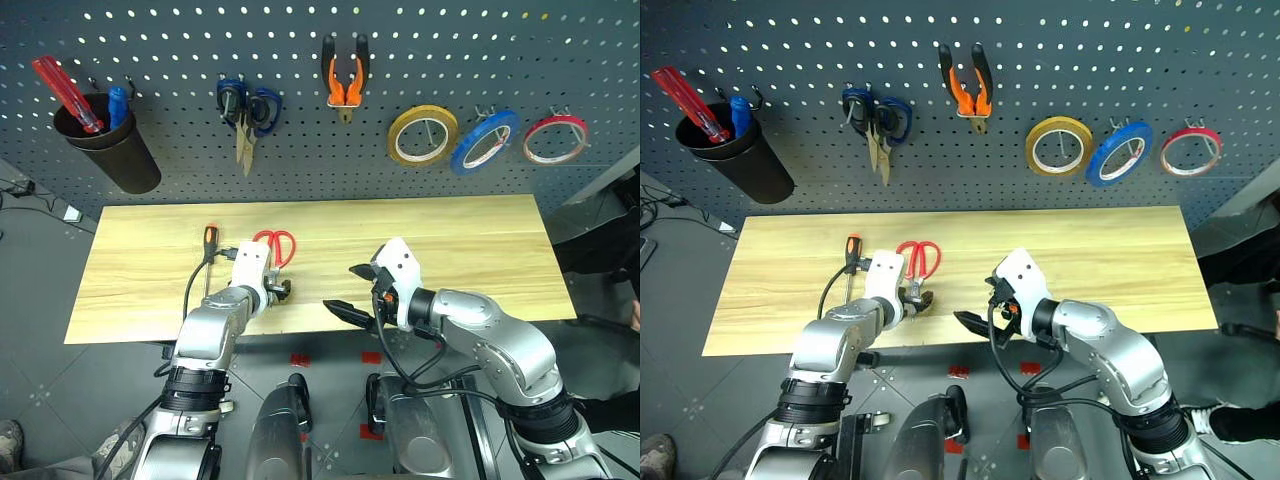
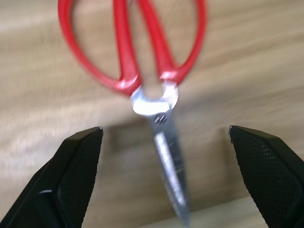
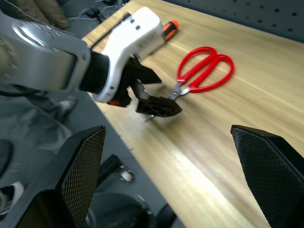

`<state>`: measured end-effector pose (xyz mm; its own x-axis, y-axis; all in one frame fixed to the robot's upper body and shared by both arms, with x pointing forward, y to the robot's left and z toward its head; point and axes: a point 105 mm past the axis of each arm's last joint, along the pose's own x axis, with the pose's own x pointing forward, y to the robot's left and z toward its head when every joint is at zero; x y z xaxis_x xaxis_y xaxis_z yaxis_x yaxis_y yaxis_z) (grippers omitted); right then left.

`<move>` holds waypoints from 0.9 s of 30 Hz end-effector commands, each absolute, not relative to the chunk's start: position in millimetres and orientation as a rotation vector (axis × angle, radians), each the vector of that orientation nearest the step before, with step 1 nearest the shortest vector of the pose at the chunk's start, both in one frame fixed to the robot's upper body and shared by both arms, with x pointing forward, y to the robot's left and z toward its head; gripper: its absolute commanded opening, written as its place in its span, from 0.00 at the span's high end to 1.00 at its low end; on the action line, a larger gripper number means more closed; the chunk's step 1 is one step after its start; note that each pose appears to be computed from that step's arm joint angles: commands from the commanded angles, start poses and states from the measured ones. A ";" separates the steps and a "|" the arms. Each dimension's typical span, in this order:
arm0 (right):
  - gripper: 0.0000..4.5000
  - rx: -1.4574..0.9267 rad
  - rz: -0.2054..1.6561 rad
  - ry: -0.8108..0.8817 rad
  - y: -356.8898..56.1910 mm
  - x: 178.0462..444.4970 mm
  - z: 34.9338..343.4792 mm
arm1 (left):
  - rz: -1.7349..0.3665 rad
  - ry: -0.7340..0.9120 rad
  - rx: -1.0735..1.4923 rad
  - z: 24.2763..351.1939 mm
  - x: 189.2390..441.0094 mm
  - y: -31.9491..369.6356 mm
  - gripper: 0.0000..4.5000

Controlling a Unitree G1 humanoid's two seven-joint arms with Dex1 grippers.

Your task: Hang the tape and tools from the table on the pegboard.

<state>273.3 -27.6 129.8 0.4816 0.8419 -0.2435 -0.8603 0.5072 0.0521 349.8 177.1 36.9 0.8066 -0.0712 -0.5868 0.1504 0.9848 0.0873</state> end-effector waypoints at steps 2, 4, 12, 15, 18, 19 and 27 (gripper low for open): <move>0.00 -0.043 1.119 0.251 -26.2 259.4 136.7 | -0.080 0.694 0.142 18.2 340.2 179.3 0.01; 0.00 -0.035 1.128 0.267 -28.0 258.6 135.9 | -0.074 0.720 0.151 11.8 339.1 178.9 0.01; 0.00 0.007 1.142 0.332 -45.1 261.2 132.8 | -0.084 0.792 0.135 -3.9 342.0 174.1 0.01; 0.00 -0.026 1.112 0.329 -52.1 268.7 133.6 | -0.076 0.805 0.102 -6.2 346.5 174.9 0.09; 0.00 -0.068 1.074 0.323 -57.7 276.6 134.3 | -0.070 0.812 0.074 -7.1 351.6 175.9 0.27; 0.00 -0.076 1.072 0.321 -58.1 277.3 134.6 | -0.074 0.811 0.074 -7.1 352.5 175.7 0.35; 0.00 -0.106 1.048 0.316 -63.9 281.4 140.1 | -0.100 0.826 0.069 -10.2 349.7 173.2 0.88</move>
<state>280.5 -61.8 129.4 0.4419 0.8324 -0.3345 -0.8636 0.4957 0.0927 375.7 173.4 34.6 0.7907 -0.0534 -0.6099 0.1091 0.9925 0.0546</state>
